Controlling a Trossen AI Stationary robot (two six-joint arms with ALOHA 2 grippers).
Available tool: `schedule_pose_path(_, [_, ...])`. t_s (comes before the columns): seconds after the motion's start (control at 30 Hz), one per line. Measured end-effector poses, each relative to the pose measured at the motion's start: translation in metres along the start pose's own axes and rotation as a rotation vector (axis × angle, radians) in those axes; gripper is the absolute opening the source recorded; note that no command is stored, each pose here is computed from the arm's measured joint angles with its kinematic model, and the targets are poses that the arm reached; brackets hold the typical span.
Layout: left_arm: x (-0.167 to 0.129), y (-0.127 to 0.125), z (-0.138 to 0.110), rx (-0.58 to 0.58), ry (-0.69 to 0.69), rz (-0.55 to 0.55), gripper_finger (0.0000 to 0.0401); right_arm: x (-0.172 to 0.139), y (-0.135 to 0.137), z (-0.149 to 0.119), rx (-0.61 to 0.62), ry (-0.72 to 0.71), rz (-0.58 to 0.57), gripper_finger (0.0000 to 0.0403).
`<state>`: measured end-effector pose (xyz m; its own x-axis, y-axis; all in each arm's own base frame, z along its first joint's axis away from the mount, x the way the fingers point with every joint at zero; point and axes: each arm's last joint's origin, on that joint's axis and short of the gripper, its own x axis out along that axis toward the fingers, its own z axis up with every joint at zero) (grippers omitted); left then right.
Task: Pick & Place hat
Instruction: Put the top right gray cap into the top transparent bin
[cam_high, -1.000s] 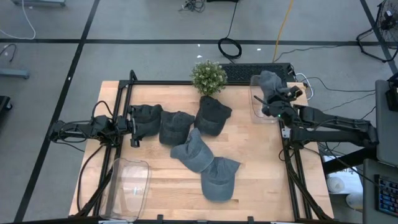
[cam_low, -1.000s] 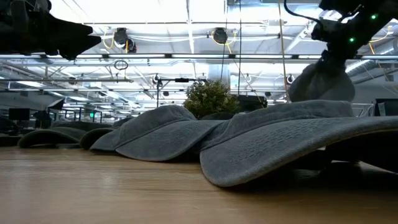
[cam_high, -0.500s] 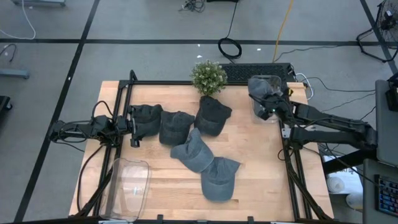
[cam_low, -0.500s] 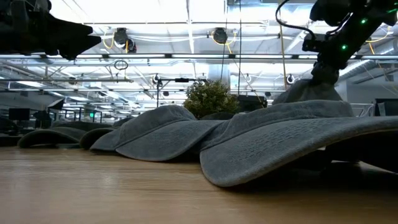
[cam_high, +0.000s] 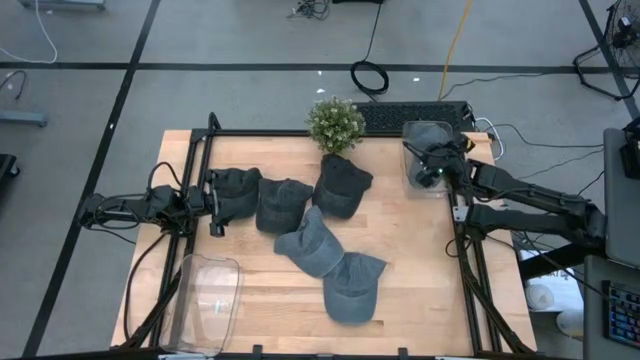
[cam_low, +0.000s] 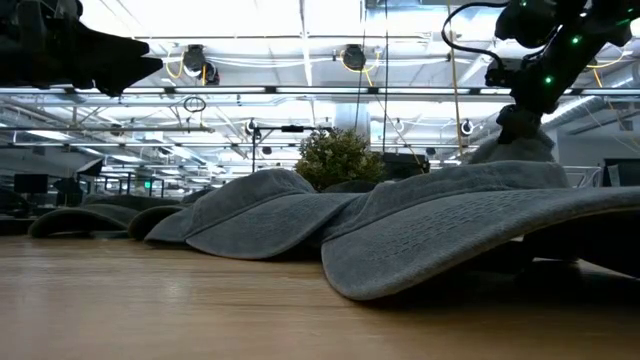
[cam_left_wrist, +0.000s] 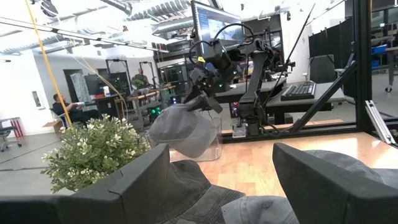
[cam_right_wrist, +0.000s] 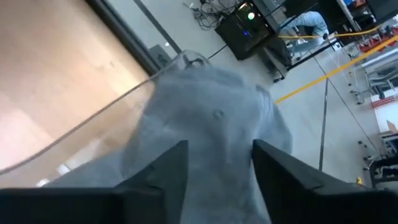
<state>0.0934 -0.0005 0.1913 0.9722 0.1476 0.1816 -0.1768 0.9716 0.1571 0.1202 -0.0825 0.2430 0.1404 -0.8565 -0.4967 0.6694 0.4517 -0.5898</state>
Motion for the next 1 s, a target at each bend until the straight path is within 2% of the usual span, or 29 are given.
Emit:
schedule_pose_path(0.1, [0.000,0.000,0.000,0.000,0.000,0.000,0.0294,0.001,-0.001,0.005,0.036,-0.038,0.013,0.0208])
schedule_pose_path(0.3, [0.000,0.000,0.000,0.000,0.000,0.000,0.0294,0.002,-0.002,0.011,0.078,-0.072,-0.049,0.0244])
schedule_pose_path(0.37, [0.000,0.000,0.000,0.000,0.000,0.000,0.0294,0.003,-0.001,0.011,0.099,-0.073,-0.022,0.0245])
schedule_pose_path(0.43, [0.000,0.000,0.000,0.000,0.000,0.000,0.0294,0.003,0.002,0.011,0.128,-0.080,0.061,0.0238])
schedule_pose_path(0.57, [0.000,0.000,0.000,0.000,0.000,0.000,0.0294,-0.001,0.002,0.011,0.174,-0.015,0.253,0.0190])
schedule_pose_path(0.63, [0.000,0.000,0.000,0.000,0.000,0.000,0.0294,-0.005,-0.005,0.012,0.178,0.096,0.261,0.0143])
schedule_pose_path(0.73, [0.000,0.000,0.000,0.000,-0.001,0.000,0.0294,-0.006,-0.019,0.012,0.170,0.285,0.215,0.0043])
schedule_pose_path(0.77, [0.000,0.000,0.000,0.000,0.000,0.000,0.0294,-0.006,-0.022,0.013,0.164,0.331,0.203,0.0022])
schedule_pose_path(1.0, [0.000,0.000,0.000,0.000,0.000,0.000,0.0294,0.026,-0.024,0.002,0.133,0.618,0.128,0.0002])
